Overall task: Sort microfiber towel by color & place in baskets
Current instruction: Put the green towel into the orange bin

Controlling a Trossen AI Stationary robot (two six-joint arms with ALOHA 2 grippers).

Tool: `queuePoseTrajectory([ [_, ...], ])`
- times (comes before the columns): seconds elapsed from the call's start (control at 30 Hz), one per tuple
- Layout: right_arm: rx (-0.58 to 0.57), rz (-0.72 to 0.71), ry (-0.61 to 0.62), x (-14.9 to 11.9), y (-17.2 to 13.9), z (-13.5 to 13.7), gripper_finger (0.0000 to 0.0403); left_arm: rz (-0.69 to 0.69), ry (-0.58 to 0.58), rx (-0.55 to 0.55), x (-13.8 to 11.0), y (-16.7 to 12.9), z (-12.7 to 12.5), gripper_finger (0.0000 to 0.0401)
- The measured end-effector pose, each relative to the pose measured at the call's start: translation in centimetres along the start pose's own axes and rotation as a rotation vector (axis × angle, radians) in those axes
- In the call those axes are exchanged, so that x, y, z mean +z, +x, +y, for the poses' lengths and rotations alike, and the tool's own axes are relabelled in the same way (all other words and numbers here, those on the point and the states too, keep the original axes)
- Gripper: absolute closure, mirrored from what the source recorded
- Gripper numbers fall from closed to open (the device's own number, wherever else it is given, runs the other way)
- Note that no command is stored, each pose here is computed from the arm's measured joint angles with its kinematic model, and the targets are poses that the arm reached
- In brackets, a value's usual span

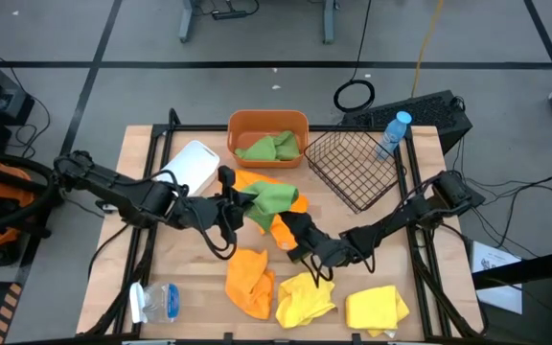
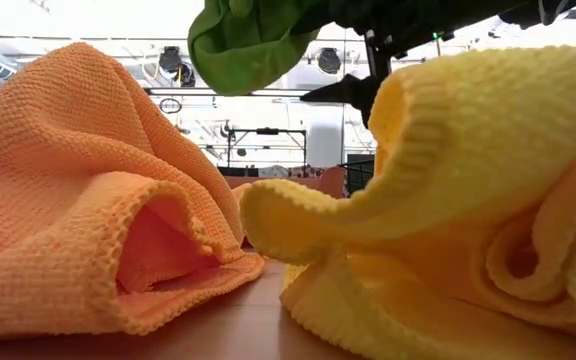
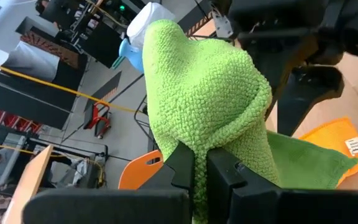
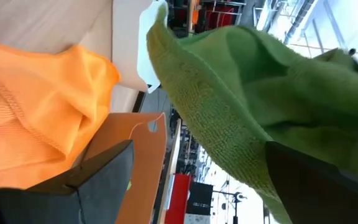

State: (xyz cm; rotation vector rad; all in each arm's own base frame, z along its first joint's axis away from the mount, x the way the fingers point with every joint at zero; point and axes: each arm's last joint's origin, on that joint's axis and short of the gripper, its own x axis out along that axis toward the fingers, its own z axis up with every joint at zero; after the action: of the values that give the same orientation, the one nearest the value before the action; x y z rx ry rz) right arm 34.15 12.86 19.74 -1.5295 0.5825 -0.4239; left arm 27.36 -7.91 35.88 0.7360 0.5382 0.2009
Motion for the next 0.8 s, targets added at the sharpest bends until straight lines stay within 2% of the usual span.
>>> queuePoseTrajectory([
  [0.13,0.002,-0.016,-0.015,0.3,-0.5,0.1,0.0051,0.003,-0.019,-0.006,-0.2,0.2,0.2,0.0381],
  [0.37,0.004,-0.067,0.05,1.1,-1.9,0.2,0.0051,0.01,-0.023,-0.002,-0.3,0.4,0.4,0.0381],
  [0.5,0.01,-0.089,0.046,1.4,-2.3,0.3,0.0051,0.014,-0.022,-0.005,-0.3,0.4,0.4,0.0381],
  [0.7,0.073,-0.009,-0.059,0.2,-0.7,1.3,0.0051,-0.002,-0.043,-0.038,-0.3,0.4,0.3,0.0381],
  [0.8,0.094,0.022,-0.062,-0.4,0.1,1.6,0.0051,-0.004,-0.041,-0.052,-0.3,0.4,0.2,0.0381],
])
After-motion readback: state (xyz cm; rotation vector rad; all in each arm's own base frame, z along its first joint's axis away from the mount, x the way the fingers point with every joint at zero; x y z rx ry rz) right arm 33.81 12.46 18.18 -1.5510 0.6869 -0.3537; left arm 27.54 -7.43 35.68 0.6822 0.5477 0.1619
